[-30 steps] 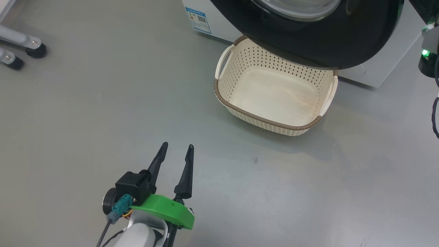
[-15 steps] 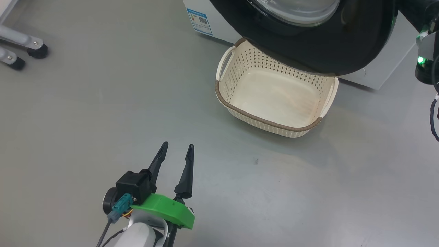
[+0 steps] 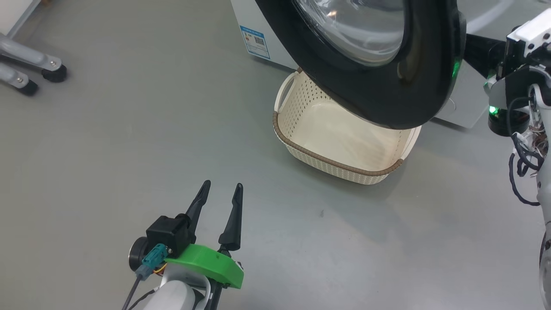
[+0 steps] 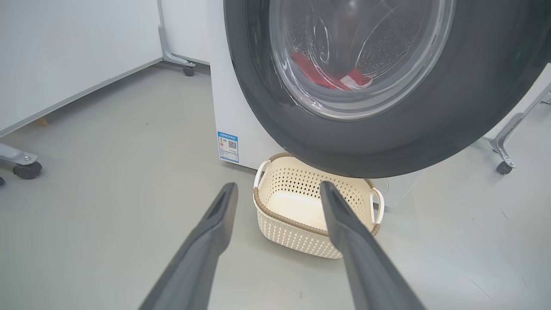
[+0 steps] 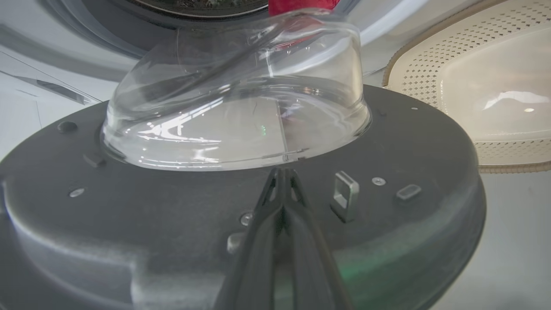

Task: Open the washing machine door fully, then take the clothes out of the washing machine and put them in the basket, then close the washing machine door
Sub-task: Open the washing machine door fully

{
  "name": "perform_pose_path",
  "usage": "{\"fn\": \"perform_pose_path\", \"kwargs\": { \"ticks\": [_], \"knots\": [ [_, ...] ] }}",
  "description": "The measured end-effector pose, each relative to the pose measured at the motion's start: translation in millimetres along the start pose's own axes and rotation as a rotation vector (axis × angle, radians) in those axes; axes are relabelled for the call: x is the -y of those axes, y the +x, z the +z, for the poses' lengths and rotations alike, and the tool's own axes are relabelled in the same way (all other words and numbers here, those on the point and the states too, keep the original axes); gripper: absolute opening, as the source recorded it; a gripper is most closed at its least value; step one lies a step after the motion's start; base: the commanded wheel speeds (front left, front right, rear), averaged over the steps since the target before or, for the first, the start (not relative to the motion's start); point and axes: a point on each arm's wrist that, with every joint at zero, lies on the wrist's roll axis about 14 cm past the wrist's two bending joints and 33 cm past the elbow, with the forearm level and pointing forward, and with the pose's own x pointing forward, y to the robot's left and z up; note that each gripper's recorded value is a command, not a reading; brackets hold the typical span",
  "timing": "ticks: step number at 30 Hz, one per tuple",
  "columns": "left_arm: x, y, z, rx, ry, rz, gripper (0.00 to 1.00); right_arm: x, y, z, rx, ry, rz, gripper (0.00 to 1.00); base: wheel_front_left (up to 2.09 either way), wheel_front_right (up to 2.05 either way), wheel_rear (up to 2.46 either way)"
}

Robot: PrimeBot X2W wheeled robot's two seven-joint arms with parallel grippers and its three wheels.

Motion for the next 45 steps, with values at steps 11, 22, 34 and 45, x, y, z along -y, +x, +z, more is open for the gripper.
{"fn": "perform_pose_path", "kwargs": {
  "ticks": [11, 22, 34, 45],
  "knots": [
    [-3, -4, 8, 0.025, -0.003, 0.008, 1.00, 3, 8, -45, -0.117, 0.016, 0.002, 0.00, 0.00, 0.00, 0.00],
    [-4, -6, 12, 0.038, 0.001, 0.007, 1.00, -16, 15, -86, -0.237, -0.016, 0.052, 0.00, 0.00, 0.00, 0.00],
    [-7, -11, 16, 0.052, -0.001, 0.018, 1.00, -15, 15, -123, -0.351, -0.036, 0.054, 0.00, 0.00, 0.00, 0.00],
    [-9, -14, 15, 0.051, -0.004, 0.028, 1.00, -12, 14, -158, -0.458, -0.033, 0.070, 0.00, 0.00, 0.00, 0.00]
  ]
}}
